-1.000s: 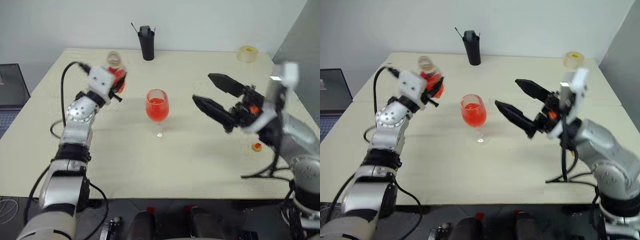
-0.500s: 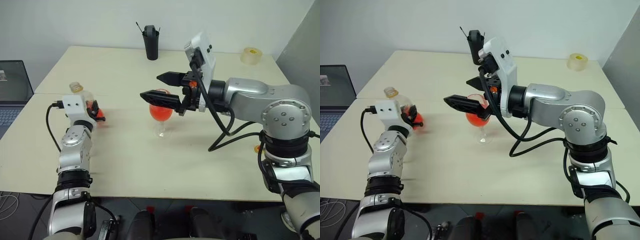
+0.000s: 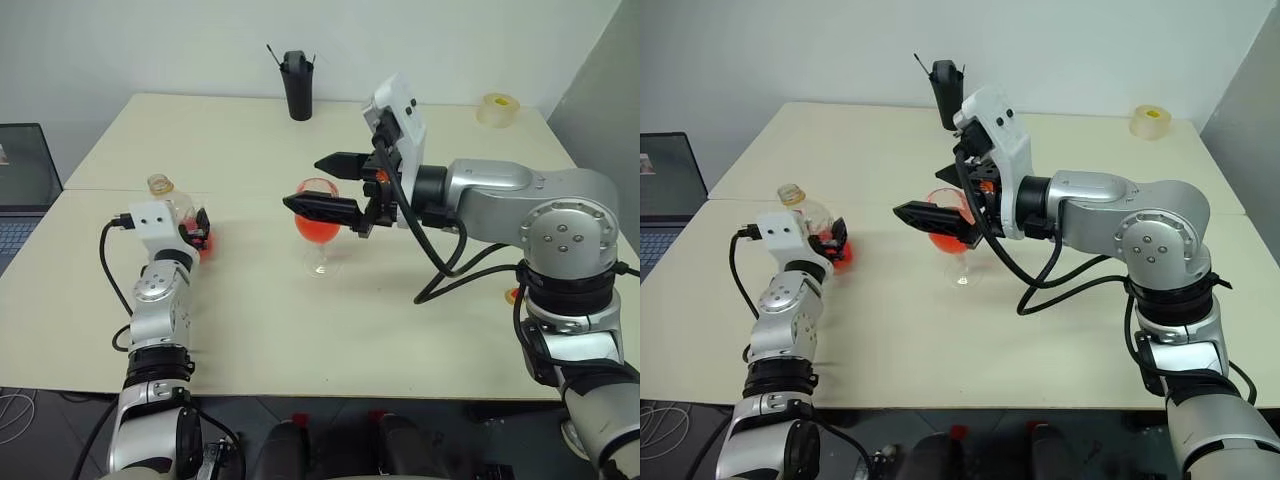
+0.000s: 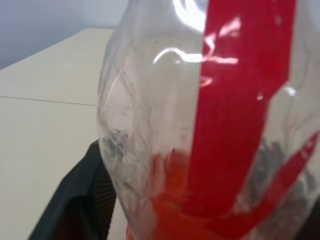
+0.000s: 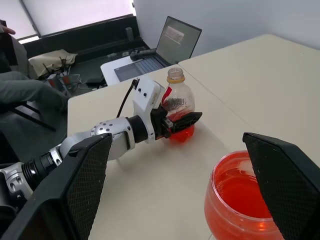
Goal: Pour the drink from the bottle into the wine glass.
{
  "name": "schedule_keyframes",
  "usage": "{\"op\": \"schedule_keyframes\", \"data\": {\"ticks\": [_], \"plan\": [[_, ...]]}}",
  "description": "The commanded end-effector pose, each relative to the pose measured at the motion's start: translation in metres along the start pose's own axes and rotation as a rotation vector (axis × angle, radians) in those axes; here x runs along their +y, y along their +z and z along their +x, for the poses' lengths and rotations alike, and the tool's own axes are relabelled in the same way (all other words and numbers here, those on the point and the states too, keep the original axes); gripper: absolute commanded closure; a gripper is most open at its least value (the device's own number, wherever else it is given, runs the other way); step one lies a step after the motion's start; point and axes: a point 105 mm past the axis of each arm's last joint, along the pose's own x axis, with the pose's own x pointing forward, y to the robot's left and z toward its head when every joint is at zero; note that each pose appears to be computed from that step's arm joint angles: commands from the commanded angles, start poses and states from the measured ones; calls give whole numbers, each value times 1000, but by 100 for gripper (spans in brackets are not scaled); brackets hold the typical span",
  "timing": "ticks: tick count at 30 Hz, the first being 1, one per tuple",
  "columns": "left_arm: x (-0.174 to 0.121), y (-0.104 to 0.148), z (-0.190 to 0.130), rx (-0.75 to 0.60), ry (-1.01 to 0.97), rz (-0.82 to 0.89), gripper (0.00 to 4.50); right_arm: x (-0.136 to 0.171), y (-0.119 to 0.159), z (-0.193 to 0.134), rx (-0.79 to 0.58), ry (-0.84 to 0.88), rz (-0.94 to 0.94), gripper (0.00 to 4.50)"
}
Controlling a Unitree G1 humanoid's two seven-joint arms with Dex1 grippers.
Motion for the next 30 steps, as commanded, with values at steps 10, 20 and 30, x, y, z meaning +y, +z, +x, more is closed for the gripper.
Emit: {"op": "schedule_keyframes", "data": {"ticks": [10,20,30], "plan": [[-1,15,-21,-28,-67,46,1,4,12,-6,-55,0,-54,0],[0,25,-50,-33,-68,70,1,3,11,-7,-57,2,-58,0],[-26,67,-92,-82,-466,78,1,-8,10,-27,-31,-14,-71,0]]}}
